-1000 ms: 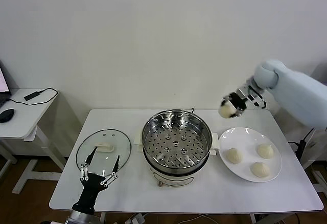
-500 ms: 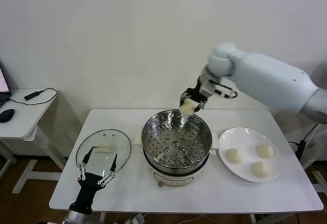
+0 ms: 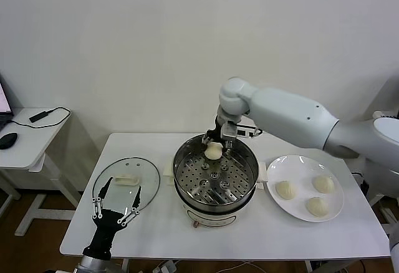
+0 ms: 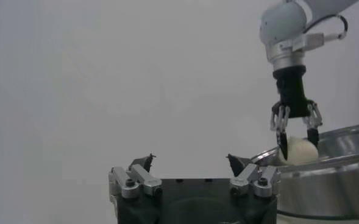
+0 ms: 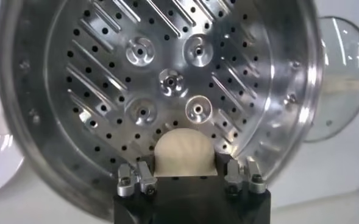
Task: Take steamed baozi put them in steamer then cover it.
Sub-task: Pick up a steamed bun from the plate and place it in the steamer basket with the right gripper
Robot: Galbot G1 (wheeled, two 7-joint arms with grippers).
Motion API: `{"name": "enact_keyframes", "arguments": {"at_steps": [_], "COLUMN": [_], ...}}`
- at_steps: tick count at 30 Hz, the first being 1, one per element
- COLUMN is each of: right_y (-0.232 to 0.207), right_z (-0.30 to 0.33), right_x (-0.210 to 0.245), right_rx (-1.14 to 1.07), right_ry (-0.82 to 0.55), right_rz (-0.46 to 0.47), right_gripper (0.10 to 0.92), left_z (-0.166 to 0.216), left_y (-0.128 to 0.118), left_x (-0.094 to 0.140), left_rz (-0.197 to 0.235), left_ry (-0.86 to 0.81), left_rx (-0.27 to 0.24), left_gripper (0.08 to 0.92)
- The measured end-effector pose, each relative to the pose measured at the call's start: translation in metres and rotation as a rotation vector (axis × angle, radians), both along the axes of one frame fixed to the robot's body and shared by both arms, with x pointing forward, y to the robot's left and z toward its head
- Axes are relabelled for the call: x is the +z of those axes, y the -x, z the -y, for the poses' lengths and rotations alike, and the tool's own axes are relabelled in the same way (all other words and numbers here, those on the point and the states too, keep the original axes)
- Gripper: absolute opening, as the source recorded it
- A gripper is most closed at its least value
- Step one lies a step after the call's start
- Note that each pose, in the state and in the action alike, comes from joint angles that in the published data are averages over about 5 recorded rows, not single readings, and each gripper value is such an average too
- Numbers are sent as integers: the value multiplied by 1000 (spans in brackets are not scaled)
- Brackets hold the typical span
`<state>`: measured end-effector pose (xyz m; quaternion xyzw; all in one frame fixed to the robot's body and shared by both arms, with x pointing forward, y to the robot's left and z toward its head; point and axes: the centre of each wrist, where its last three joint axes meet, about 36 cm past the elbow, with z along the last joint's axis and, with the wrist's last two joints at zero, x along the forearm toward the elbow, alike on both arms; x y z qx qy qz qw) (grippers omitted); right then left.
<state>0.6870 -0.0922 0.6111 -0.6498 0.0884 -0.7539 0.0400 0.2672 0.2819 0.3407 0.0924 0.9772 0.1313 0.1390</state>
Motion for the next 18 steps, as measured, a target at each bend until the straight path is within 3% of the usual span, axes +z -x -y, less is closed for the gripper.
{"name": "enact_keyframes", "arguments": {"at_steps": [6,12,18], "right_y": [1,2,5], "right_z": [-9,-11,-4], "right_x": [-17,-24,-13], "right_rx": [23,33,15], "right_ry": [21,25,21], "right_rz": [0,2,4], "right_gripper": [679,796,822], "left_z": [-1,-2,-1], "left_y": [0,0,-1], "left_x": [1,1,2], "left_rz": [3,1,2], "left_ry": [0,2,4], "left_rx": [5,8,9], "left_gripper": [823,823,823]}}
